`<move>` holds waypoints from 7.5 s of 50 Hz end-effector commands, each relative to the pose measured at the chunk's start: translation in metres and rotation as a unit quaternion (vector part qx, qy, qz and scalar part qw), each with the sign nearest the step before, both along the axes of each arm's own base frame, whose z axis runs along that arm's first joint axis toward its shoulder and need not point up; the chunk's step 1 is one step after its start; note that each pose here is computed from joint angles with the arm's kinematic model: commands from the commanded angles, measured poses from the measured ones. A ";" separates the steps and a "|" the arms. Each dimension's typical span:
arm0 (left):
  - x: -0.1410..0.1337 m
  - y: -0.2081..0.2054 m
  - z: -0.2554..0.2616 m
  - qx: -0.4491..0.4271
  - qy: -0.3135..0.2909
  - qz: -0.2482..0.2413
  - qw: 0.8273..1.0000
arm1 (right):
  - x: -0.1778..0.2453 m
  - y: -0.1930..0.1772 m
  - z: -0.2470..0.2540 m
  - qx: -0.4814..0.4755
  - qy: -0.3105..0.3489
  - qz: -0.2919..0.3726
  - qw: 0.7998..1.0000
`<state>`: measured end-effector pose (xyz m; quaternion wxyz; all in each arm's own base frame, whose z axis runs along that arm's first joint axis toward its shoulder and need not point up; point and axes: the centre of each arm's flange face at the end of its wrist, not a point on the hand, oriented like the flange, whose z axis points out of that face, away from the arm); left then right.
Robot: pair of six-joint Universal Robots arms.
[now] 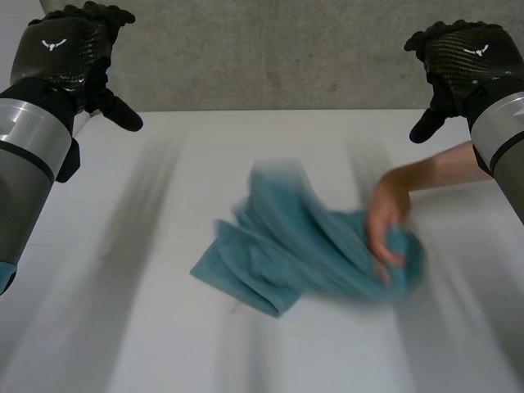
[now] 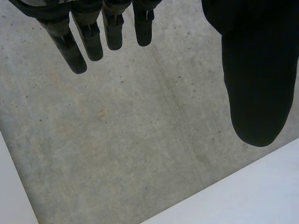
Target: Fold the laundry
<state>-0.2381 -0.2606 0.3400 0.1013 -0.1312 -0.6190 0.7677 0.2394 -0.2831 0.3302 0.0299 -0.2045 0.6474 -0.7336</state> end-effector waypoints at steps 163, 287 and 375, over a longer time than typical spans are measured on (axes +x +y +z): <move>0.034 0.036 -0.009 0.070 -0.093 0.066 0.991 | -0.076 -0.017 0.009 0.105 0.265 -0.011 0.958; 0.001 -0.022 -0.193 0.098 -0.333 0.019 0.937 | -0.095 -0.064 -0.135 0.183 0.197 -0.092 0.959; 0.004 -0.045 -0.175 0.097 -0.446 -0.004 0.890 | 0.003 0.091 -0.185 0.302 0.079 0.075 0.947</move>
